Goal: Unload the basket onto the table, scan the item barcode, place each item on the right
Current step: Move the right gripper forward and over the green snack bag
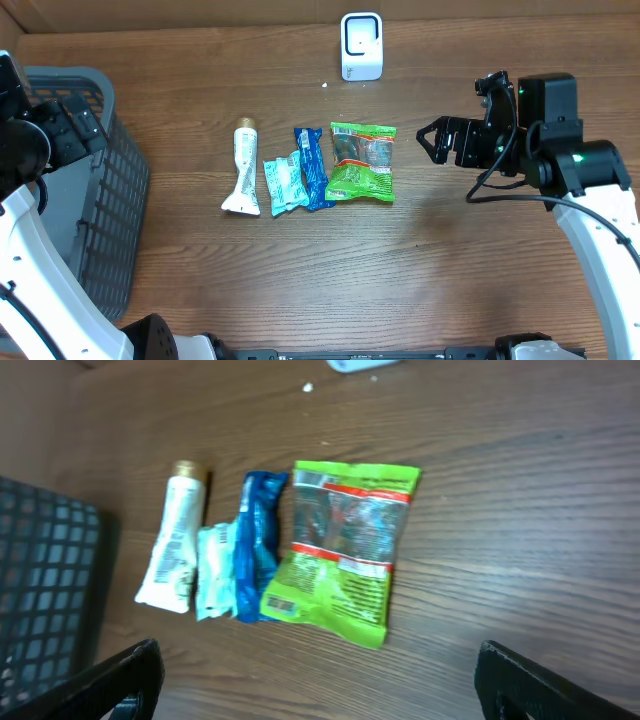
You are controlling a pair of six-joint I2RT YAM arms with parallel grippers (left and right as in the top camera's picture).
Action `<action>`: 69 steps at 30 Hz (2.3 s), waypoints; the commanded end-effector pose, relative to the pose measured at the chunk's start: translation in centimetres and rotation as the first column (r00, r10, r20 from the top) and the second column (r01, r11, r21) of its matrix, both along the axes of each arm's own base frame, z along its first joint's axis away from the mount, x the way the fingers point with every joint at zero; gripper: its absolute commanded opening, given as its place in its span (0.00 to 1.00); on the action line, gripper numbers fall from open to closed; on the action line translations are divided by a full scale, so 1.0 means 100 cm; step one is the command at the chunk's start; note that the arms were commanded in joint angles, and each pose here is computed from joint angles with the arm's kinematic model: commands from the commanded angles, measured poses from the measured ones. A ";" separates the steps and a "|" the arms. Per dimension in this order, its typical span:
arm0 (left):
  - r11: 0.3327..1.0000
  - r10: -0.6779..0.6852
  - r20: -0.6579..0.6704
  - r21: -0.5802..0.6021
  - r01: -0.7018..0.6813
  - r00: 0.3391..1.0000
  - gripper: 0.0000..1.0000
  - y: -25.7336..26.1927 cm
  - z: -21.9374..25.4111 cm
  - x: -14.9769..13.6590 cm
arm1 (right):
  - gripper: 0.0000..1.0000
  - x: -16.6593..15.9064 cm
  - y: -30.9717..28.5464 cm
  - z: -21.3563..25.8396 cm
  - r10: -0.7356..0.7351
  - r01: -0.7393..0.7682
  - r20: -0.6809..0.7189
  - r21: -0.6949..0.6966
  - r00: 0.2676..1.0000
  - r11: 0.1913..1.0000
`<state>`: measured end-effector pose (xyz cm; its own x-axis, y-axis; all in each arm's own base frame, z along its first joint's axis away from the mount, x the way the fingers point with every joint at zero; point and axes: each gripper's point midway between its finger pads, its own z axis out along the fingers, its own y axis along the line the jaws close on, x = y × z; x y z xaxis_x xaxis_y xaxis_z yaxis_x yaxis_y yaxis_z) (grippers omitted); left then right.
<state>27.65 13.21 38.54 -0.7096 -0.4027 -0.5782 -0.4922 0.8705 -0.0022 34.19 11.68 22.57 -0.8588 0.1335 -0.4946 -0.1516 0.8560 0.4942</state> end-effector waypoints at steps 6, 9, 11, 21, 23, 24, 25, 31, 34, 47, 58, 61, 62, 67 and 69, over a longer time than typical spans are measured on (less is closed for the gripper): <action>1.000 0.013 0.018 -0.005 -0.013 1.000 1.00 0.001 0.004 0.000 | 0.96 0.015 -0.002 -0.034 -0.040 0.037 -0.101 -0.028 0.994 0.999; 1.000 0.013 0.018 -0.005 -0.013 1.000 1.00 0.001 0.004 0.000 | 0.96 0.021 -0.002 -0.052 -0.070 0.067 -0.164 -0.021 0.984 0.997; 1.000 0.014 0.018 -0.005 -0.014 1.000 1.00 0.001 0.004 0.000 | 0.94 0.023 -0.002 -0.061 -0.070 0.067 -0.186 -0.026 0.980 0.997; 1.000 0.013 0.018 -0.005 -0.013 1.000 1.00 0.001 0.004 0.000 | 0.94 0.037 -0.001 -0.067 -0.072 0.069 -0.159 -0.024 0.985 0.997; 1.000 0.013 0.018 -0.005 -0.013 1.000 1.00 0.001 0.004 0.000 | 0.94 0.037 -0.001 -0.067 -0.072 0.069 -0.158 -0.024 0.985 0.997; 1.000 0.013 0.018 -0.005 -0.013 1.000 1.00 0.001 0.004 0.000 | 0.94 0.037 -0.001 -0.067 -0.072 0.069 -0.159 -0.024 0.985 0.997; 1.000 0.013 0.018 -0.005 -0.013 1.000 1.00 0.001 0.004 0.000 | 0.94 0.037 -0.001 -0.067 -0.072 0.069 -0.159 -0.024 0.985 0.997; 1.000 0.014 0.018 -0.005 -0.014 1.000 1.00 0.001 0.004 0.000 | 0.94 0.037 -0.001 -0.066 -0.072 0.069 -0.158 -0.024 0.985 0.997; 1.000 0.013 0.018 -0.005 -0.013 1.000 1.00 0.001 0.004 0.000 | 0.94 0.038 -0.001 -0.066 -0.072 0.069 -0.155 -0.023 0.985 0.997; 1.000 0.013 0.018 -0.005 -0.013 1.000 1.00 0.001 0.004 0.000 | 0.91 0.062 0.002 -0.072 -0.168 0.177 -0.158 0.046 0.973 0.983; 1.000 0.014 0.018 -0.006 -0.014 1.000 1.00 0.001 0.004 0.000 | 0.89 0.080 0.029 -0.126 -0.074 0.117 -0.259 0.152 0.963 0.981; 1.000 0.013 0.018 -0.005 -0.013 1.000 1.00 0.001 0.004 0.000 | 0.86 0.079 0.043 -0.138 -0.030 0.084 -0.283 0.182 0.959 0.980; 1.000 0.014 0.018 -0.005 -0.014 1.000 1.00 0.001 0.004 0.000 | 0.86 0.077 0.048 -0.143 -0.019 0.077 -0.295 0.187 0.955 0.979; 1.000 0.013 0.018 -0.005 -0.013 1.000 1.00 0.001 0.004 0.000 | 0.85 0.069 0.073 -0.165 0.019 0.043 -0.336 0.176 0.942 0.984; 1.000 0.014 0.018 -0.005 -0.014 1.000 1.00 0.001 0.004 0.000 | 0.85 0.067 0.080 -0.169 0.023 0.030 -0.331 0.154 0.944 0.988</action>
<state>27.64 13.21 38.54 -0.7098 -0.4028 -0.5779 -0.4924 0.8704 -0.0018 41.31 18.08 6.12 -0.9632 0.2156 -0.1606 0.0637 0.7634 0.6428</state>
